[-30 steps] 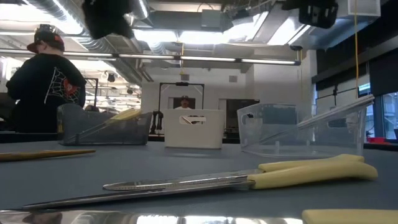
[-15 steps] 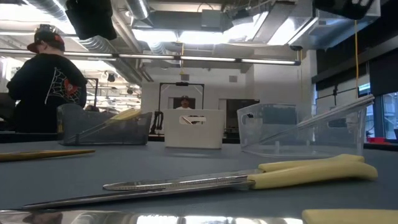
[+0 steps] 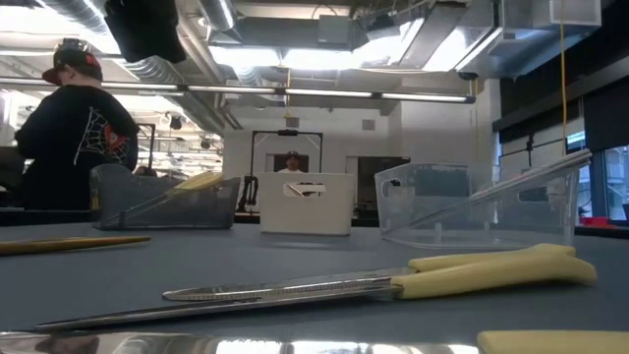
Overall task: Sort silverware by color (type)
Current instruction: Put the yellow knife into the black bin
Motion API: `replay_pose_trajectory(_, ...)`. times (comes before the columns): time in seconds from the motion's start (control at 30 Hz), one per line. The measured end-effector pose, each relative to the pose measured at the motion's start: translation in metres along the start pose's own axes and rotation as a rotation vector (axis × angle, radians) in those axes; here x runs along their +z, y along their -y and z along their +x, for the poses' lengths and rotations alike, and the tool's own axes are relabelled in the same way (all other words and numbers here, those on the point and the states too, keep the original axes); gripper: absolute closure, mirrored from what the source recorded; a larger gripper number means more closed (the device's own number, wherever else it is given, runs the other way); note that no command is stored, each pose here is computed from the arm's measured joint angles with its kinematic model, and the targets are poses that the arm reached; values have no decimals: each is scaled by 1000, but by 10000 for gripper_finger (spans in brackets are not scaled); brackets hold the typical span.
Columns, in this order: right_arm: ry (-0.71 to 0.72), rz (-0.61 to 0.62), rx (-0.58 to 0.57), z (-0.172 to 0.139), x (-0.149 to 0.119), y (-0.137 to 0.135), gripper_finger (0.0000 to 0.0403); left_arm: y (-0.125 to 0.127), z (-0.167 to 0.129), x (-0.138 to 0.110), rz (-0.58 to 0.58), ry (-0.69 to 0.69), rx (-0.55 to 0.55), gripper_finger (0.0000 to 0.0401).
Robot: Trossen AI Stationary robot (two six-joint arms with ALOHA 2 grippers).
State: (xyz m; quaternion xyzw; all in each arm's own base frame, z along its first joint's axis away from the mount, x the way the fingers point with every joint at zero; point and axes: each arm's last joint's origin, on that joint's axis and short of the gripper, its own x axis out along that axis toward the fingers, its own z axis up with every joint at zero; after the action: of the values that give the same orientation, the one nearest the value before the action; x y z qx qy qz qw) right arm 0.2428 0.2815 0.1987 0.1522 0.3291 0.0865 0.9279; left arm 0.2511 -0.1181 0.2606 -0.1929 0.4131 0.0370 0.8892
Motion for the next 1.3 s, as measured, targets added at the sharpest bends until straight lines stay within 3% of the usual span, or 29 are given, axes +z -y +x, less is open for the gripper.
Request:
replay_pose_trajectory(0.43, -7, -108, -115, 35, -40, 3, 267, 0, 0, 0, -27, 10, 11, 217)
replay_pose_trajectory(1.3, 2, -146, -152, 59, -62, 8, 267, -1, 0, 1, -27, 42, 45, 217)
